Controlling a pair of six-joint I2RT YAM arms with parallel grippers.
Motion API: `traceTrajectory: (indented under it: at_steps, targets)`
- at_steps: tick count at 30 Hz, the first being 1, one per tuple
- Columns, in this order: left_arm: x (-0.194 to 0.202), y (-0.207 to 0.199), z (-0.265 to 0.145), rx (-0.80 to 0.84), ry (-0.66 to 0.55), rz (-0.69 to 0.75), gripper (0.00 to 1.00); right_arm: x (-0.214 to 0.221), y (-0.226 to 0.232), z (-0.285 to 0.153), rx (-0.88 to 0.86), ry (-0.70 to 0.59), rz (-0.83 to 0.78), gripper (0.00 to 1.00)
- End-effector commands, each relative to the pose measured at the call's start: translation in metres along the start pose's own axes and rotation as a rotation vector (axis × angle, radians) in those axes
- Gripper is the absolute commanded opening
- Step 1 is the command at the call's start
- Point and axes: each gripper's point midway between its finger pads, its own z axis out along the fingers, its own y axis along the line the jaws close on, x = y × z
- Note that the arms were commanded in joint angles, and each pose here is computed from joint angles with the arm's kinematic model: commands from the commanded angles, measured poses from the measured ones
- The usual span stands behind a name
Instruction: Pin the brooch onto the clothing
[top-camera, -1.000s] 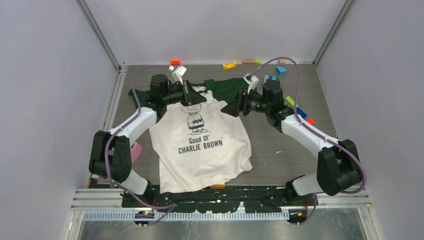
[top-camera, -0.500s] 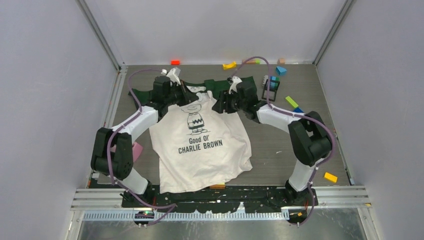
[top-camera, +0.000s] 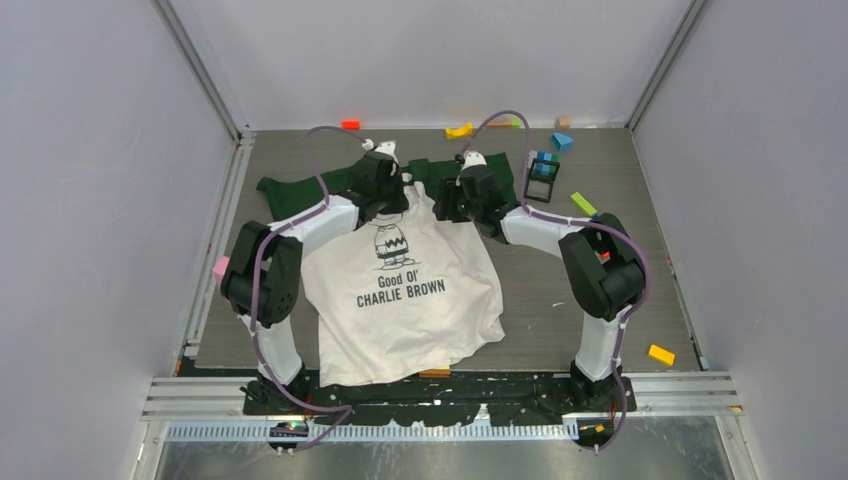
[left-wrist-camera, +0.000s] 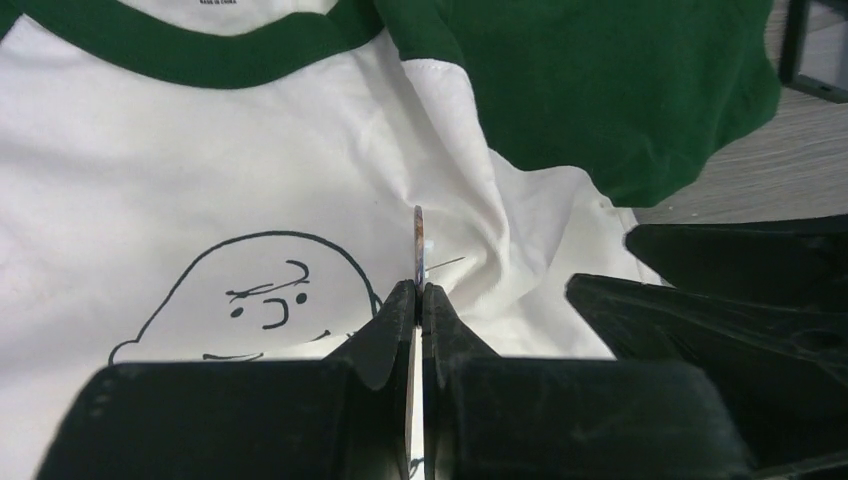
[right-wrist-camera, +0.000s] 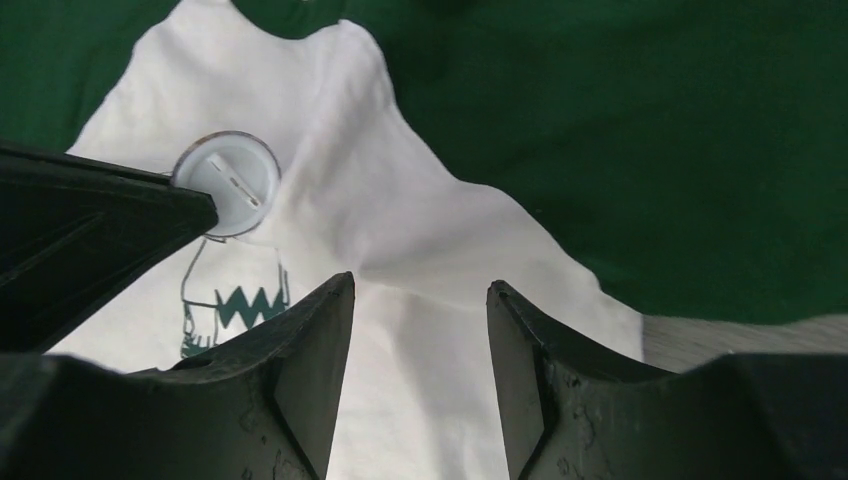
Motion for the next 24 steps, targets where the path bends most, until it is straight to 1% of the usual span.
traceTrajectory:
  at_steps: [1, 6, 12, 19, 24]
  targets:
    - [-0.019, 0.004, 0.002, -0.114, -0.062, 0.105, 0.0, -0.033, -0.012, -0.027, 0.088, -0.134, -0.006, 0.57]
    - [-0.018, -0.006, 0.009, -0.156, -0.047, 0.198, 0.0, -0.028, -0.017, -0.04, 0.105, -0.137, -0.009, 0.57]
    - [-0.01, -0.009, 0.016, -0.221, 0.022, 0.286, 0.0, -0.026, -0.021, -0.046, 0.116, -0.135, -0.016, 0.57]
    - [-0.005, -0.007, 0.012, -0.257, 0.032, 0.312, 0.0, -0.029, -0.02, -0.05, 0.116, -0.146, -0.018, 0.57]
    - [-0.002, -0.011, 0.008, -0.243, 0.038, 0.315, 0.0, -0.028, -0.02, -0.05, 0.115, -0.145, -0.015, 0.57]
